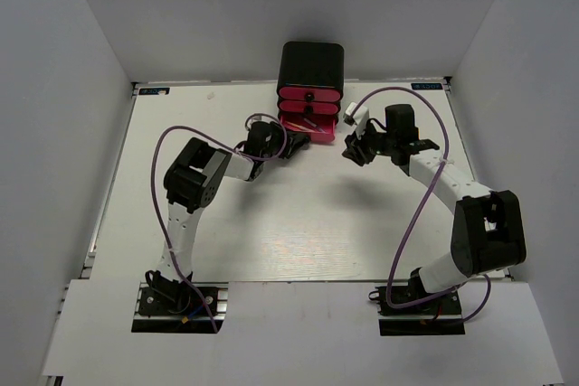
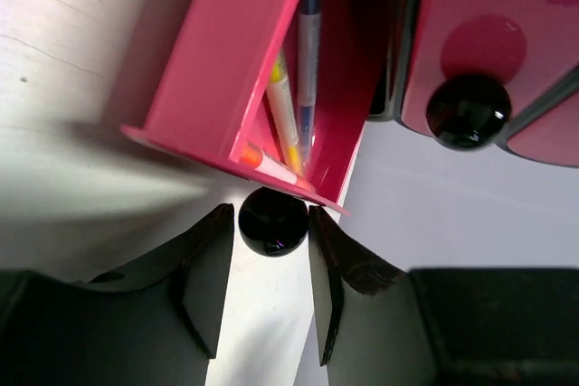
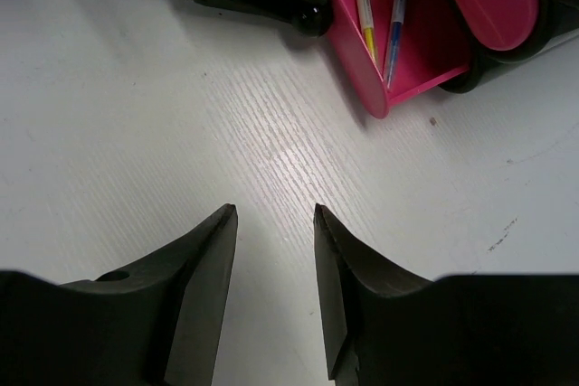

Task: Sort the stationery into containers
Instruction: Close the drawer in the storage box.

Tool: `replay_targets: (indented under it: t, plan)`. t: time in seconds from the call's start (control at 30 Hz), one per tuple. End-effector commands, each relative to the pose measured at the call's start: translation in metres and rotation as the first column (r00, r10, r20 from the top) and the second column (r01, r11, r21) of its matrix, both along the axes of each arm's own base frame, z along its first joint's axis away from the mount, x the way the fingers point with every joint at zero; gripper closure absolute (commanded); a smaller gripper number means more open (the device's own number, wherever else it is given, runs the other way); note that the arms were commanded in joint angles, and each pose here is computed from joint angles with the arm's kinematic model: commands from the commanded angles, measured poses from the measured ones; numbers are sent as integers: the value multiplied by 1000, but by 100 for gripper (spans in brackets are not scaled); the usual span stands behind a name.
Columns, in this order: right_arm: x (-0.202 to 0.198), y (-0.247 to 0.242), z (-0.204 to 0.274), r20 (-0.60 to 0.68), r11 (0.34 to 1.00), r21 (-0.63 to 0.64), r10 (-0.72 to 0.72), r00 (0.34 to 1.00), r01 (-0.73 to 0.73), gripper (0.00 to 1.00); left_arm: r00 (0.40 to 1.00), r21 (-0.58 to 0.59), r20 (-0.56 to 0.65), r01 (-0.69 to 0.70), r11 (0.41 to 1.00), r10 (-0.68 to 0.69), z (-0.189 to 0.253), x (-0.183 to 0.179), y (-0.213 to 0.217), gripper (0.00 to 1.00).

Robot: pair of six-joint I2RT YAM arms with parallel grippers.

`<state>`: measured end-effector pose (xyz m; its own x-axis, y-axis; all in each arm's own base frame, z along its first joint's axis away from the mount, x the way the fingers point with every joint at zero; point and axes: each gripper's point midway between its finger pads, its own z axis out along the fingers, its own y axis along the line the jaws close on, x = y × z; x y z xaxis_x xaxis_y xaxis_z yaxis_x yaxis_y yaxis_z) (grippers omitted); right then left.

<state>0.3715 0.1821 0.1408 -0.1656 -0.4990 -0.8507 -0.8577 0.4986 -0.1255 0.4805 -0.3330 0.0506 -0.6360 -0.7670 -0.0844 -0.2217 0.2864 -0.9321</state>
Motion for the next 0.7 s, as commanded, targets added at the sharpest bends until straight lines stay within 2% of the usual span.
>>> replay_targets:
  t: [0.0, 0.67]
  plan:
    - [-1, 1, 13, 39, 1000, 25, 12, 999, -13, 54, 998, -39, 65, -13, 999, 16, 24, 13, -7, 52]
    - [-3, -4, 5, 23, 1000, 12, 2, 1000, -2, 54, 993, -78, 100, -55, 995, 63, 36, 48, -18, 53]
